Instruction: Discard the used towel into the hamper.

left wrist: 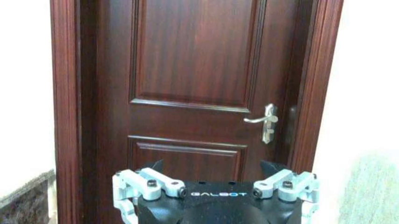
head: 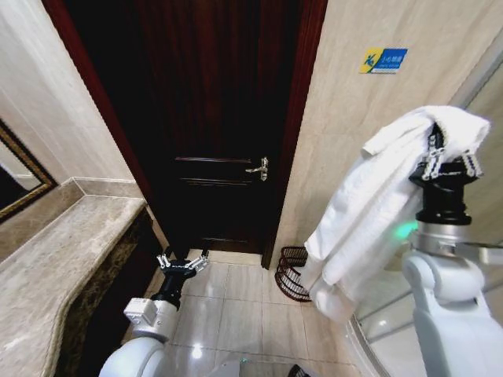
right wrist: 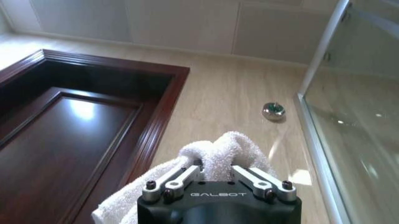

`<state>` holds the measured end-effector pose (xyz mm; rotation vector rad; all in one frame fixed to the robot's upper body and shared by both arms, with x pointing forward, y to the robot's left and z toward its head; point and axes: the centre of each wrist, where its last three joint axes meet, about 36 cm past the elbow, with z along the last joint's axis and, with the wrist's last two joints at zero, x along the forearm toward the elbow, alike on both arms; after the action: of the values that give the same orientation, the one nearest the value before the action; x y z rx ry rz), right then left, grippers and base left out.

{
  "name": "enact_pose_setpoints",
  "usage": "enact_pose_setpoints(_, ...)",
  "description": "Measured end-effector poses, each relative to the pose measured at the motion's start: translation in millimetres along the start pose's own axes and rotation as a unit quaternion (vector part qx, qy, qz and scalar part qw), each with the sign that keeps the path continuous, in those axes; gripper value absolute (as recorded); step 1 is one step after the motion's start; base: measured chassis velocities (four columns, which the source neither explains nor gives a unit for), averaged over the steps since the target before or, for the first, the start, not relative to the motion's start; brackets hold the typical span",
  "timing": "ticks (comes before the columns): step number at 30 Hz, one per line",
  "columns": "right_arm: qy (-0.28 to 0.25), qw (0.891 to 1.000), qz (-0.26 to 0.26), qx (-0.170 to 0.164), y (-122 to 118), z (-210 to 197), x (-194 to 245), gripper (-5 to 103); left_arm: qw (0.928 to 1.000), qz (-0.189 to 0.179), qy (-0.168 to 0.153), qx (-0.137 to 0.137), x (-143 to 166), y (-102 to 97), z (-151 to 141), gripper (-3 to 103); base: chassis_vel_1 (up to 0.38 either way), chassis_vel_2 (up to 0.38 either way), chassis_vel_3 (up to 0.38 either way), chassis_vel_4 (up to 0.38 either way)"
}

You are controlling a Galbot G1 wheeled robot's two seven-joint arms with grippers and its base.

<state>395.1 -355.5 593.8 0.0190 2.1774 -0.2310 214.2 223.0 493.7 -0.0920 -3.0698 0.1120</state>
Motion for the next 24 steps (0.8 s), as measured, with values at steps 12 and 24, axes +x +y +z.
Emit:
enact_pose_setpoints(12, -0.020, 1.000, 0.007, 0.000, -12.6, 42.1, -41.1, 8, 1.0000, 0.000, 0.000, 0.000, 0.0, 0.0, 0.0, 100, 0.000, 0.000, 0.000, 0.000)
enact_pose_setpoints(24, -0.042, 0.999, 0.012, -0.009, -12.7, 90.7, -72.5, 8, 1.0000, 0.000, 0.000, 0.000, 0.0, 0.0, 0.0, 100, 0.000, 0.000, 0.000, 0.000)
